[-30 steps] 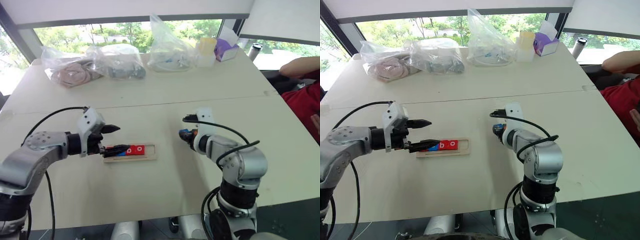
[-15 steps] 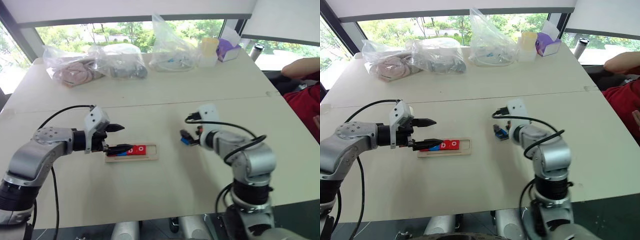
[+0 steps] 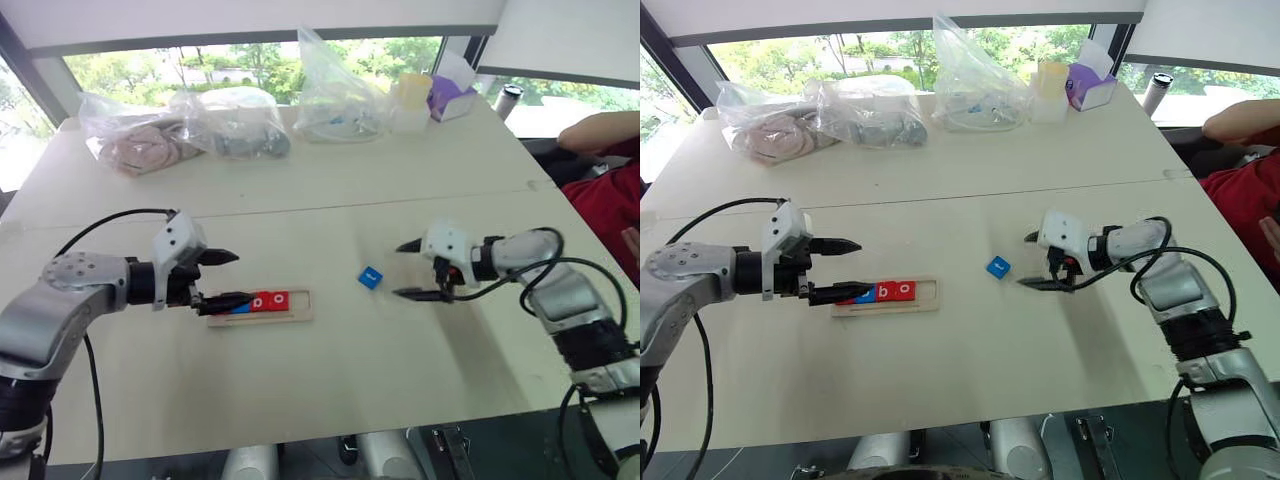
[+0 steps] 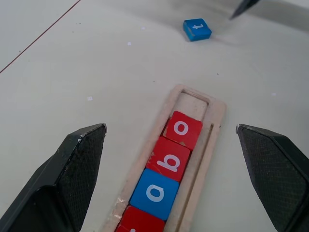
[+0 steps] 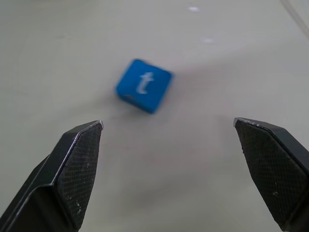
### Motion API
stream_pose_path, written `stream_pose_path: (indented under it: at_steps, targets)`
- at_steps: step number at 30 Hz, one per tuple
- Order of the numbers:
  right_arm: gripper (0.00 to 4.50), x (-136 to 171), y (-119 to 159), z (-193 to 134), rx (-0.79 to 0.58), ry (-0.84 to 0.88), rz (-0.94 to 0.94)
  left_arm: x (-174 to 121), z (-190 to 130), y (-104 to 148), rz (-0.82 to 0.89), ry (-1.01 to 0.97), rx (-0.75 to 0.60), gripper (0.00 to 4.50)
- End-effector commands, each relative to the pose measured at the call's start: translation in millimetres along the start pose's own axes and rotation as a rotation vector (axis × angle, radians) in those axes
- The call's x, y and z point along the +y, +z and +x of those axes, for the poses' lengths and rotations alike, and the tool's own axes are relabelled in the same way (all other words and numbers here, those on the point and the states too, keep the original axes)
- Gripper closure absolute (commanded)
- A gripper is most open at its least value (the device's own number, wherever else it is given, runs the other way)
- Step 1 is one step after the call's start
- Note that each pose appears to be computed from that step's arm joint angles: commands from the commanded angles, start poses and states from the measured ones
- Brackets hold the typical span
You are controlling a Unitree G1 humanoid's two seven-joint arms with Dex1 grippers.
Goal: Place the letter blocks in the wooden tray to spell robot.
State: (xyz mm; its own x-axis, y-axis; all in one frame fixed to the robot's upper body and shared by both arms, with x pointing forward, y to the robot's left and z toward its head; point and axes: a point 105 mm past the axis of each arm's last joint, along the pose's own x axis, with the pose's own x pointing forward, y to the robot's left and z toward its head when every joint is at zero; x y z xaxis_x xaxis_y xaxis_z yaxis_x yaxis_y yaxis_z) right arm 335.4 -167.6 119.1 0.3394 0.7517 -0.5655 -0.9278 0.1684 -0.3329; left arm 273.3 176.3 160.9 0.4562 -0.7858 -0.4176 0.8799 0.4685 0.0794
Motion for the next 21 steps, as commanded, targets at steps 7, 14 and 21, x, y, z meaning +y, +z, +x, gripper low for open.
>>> stream_pose_path:
  at_steps: [7, 14, 21]
  targets:
    - [0.01, -22.4, 8.7, 21.7, -0.039, 0.022, -0.167, -5.0, -13.6, 9.8, 0.018, 0.061, -0.012, 0.00]
    - [0.01, -20.7, 8.4, 41.7, -0.059, 0.049, -0.180, -7.6, -14.7, 9.4, 0.010, 0.078, -0.008, 0.00]
    - [0.01, -13.2, 19.8, 54.8, -0.102, 0.103, -0.182, -8.7, -13.1, 6.7, 0.008, 0.083, -0.004, 0.00]
